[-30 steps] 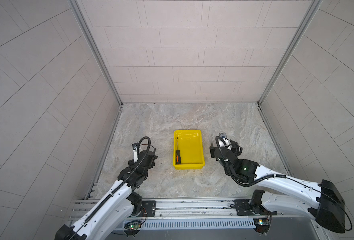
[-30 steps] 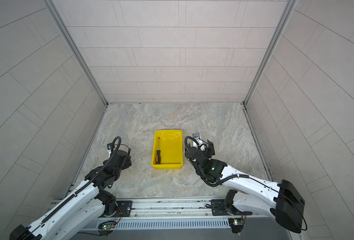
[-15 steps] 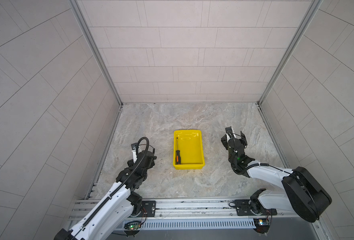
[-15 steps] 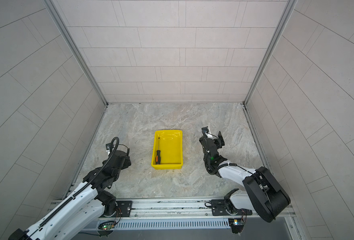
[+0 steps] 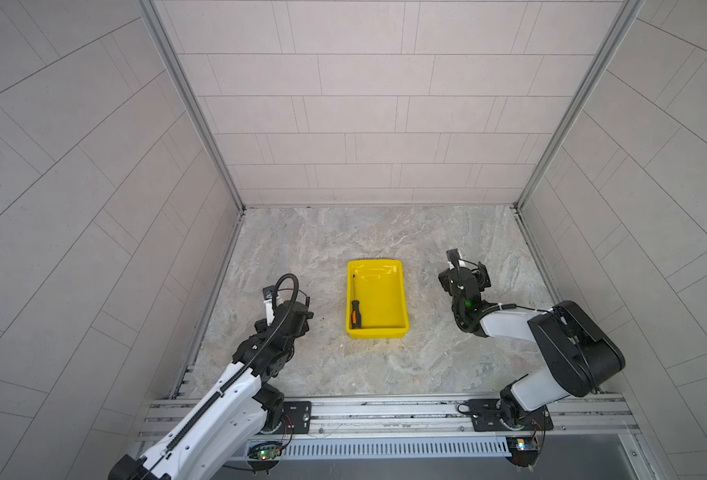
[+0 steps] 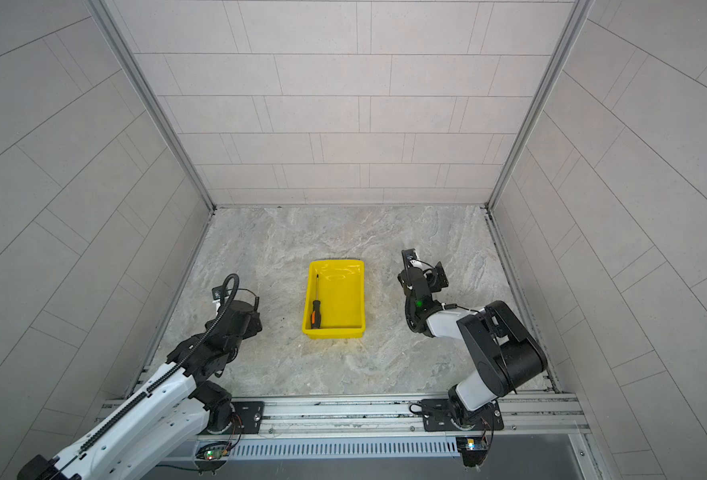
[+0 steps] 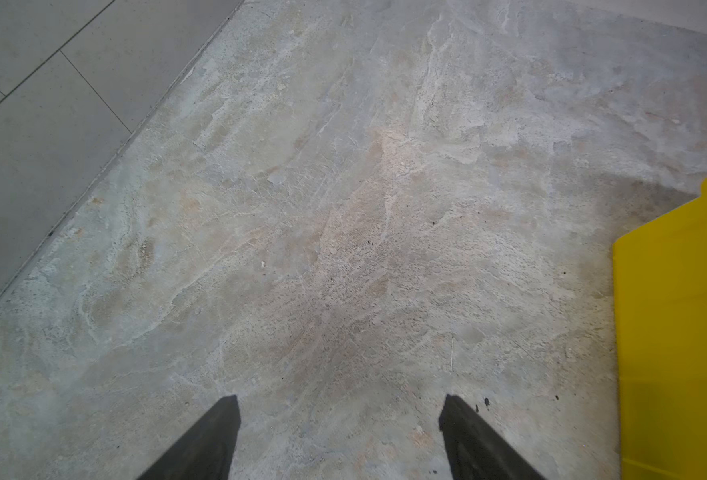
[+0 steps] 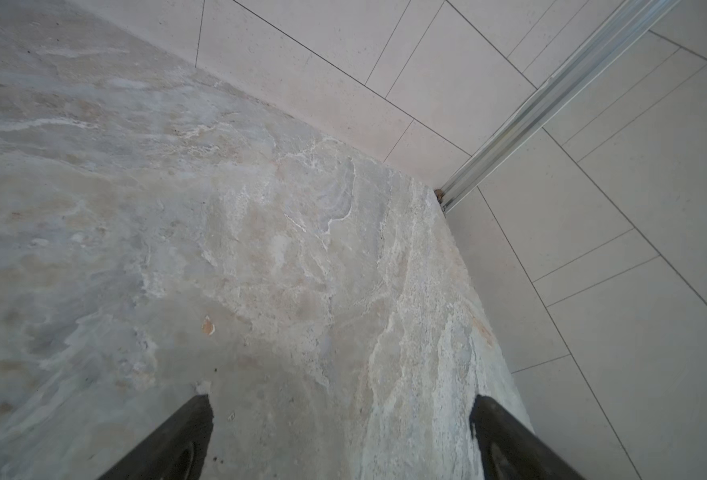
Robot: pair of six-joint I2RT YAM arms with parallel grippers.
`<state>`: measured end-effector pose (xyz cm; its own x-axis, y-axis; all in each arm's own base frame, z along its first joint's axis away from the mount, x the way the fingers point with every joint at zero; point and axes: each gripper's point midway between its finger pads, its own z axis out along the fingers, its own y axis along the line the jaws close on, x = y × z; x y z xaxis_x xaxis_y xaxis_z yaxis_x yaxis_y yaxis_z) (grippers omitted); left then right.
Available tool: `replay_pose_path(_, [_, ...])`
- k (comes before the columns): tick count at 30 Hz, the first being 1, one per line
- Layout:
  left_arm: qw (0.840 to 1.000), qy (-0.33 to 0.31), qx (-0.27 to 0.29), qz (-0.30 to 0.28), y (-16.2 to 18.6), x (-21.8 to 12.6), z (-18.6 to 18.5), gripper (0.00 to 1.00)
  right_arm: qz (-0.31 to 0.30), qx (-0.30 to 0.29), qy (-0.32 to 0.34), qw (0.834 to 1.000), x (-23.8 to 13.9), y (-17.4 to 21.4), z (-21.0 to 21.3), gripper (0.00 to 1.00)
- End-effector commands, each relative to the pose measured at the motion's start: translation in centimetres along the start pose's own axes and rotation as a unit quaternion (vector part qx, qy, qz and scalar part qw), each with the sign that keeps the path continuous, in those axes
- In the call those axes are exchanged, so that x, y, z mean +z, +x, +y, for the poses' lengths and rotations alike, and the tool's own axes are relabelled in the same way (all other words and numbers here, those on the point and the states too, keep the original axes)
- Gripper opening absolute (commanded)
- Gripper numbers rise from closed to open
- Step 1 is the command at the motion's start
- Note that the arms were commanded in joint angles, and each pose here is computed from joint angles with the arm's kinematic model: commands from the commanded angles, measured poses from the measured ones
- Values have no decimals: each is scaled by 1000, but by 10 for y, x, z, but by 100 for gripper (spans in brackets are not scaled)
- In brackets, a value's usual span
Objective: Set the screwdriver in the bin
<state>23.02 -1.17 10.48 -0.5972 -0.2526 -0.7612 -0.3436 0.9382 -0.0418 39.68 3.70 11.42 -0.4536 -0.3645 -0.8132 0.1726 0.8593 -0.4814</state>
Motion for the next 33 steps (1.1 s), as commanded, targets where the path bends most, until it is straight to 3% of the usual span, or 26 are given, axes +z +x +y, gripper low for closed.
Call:
replay_pose_path(1, [1000,-10,1,0,1,0,4,82,25,-23,-7,999,4,7,4,100])
replay_pose_path(5, [1000,-11,1,0,1,1,4,82,17,7,-1,1000,3,10,-10,100])
replay_pose_path(13, [1000,-7,4,4,2,1,2,82,48,173,38,983,20,43,-77,100])
replay_pose_path(18, [1000,-11,4,4,2,2,3,82,38,181,49,982,16,44,-83,100])
replay_pose_path(24, [1000,-18,4,6,2,2,5,82,-25,211,100,972,6,53,-99,99])
replay_pose_path(33, [1000,-14,4,11,3,0,5,83,-16,170,33,985,21,52,-66,99])
